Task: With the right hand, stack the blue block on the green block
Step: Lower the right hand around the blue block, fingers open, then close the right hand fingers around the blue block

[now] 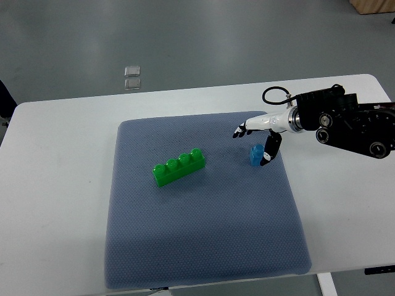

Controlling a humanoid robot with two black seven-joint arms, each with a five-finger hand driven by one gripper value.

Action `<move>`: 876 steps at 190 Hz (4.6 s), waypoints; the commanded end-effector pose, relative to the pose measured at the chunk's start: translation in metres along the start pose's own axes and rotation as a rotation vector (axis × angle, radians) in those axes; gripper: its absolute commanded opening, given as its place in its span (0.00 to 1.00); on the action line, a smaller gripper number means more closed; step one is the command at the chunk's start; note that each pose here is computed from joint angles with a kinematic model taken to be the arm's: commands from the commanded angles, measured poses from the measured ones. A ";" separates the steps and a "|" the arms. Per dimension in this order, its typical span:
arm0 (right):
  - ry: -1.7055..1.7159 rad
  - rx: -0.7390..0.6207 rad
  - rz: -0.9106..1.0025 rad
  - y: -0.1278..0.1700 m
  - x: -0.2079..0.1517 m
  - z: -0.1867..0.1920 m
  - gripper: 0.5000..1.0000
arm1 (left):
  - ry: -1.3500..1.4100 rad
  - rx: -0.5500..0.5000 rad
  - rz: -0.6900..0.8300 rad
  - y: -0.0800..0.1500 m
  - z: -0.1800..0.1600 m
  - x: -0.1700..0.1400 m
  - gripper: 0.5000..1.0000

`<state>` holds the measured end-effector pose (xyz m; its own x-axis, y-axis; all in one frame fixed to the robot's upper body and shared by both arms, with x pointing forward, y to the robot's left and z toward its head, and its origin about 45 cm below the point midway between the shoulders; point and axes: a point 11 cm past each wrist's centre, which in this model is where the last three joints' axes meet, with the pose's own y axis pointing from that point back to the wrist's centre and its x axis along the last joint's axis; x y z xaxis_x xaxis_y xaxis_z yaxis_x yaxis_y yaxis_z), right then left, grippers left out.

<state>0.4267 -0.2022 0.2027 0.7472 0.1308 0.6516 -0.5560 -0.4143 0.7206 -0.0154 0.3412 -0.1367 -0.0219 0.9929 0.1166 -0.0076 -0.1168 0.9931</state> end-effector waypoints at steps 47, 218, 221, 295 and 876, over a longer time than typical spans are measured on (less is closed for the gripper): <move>-0.069 -0.038 0.006 -0.002 -0.006 0.010 0.82 | 0.000 0.000 0.000 0.000 0.000 0.000 1.00; -0.084 -0.055 0.018 -0.010 -0.002 0.001 0.82 | 0.000 -0.001 0.000 0.000 0.001 0.000 1.00; -0.085 -0.055 0.019 -0.010 -0.002 0.001 0.82 | 0.000 0.000 0.000 0.000 0.000 0.000 1.00; 0.007 -0.088 0.022 -0.008 -0.001 0.007 0.81 | -0.001 0.001 0.000 0.000 0.000 0.000 1.00; 0.073 -0.082 -0.026 -0.007 -0.001 0.001 0.03 | -0.001 -0.001 0.000 0.000 0.001 0.000 1.00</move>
<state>0.4300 -0.2004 0.1969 0.7346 0.2073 0.6461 -0.5673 -0.3348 0.7524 -0.0155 0.3412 -0.1367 -0.0217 0.9929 0.1166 -0.0074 -0.1168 0.9931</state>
